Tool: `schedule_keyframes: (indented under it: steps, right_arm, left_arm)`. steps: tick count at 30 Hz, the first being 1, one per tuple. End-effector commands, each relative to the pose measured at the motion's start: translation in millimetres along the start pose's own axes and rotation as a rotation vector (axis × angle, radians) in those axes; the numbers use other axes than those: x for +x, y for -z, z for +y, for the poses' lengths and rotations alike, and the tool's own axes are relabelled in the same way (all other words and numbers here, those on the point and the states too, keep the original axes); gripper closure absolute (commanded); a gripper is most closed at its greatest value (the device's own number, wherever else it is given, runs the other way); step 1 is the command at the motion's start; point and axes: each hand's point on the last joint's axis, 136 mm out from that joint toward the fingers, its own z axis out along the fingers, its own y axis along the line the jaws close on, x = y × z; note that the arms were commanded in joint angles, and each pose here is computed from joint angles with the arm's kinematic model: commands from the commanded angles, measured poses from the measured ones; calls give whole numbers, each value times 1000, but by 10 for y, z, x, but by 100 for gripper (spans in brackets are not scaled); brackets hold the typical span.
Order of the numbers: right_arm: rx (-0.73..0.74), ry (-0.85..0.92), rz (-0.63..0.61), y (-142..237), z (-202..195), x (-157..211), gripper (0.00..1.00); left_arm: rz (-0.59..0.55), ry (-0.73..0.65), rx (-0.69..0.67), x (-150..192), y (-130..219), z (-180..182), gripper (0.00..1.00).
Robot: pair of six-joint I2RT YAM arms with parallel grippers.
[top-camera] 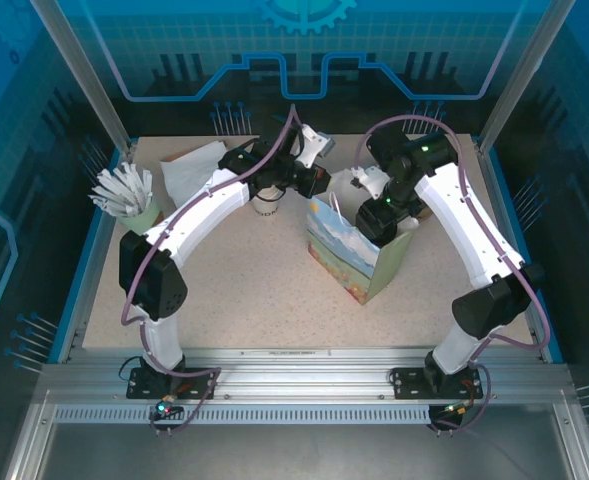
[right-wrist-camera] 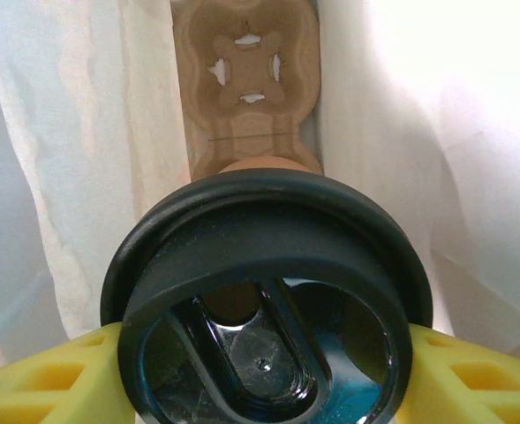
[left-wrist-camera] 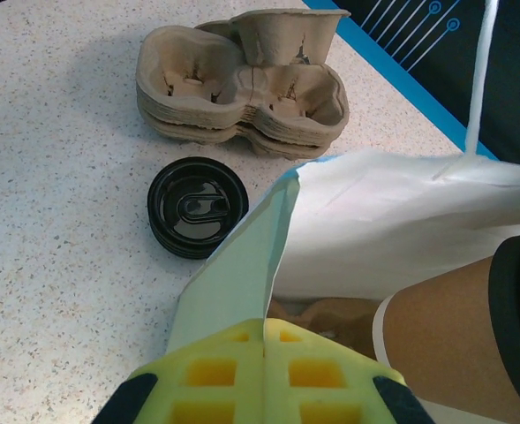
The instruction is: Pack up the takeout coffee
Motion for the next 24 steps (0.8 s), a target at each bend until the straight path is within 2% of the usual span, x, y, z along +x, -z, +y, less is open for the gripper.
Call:
schedule_keyframes:
  steps: [1, 7, 24]
  right_arm:
    - [-17, 6, -7, 11, 33, 33, 58]
    - [-22, 3, -19, 19, 26, 23, 58]
    - [-30, 1, 49, -313, 37, 86, 59]
  left_arm:
    - [-15, -20, -6, -15, 101, -66, 100]
    - [-17, -26, -13, -5, 108, -57, 100]
    - [-23, -30, -15, 22, 129, -59, 100]
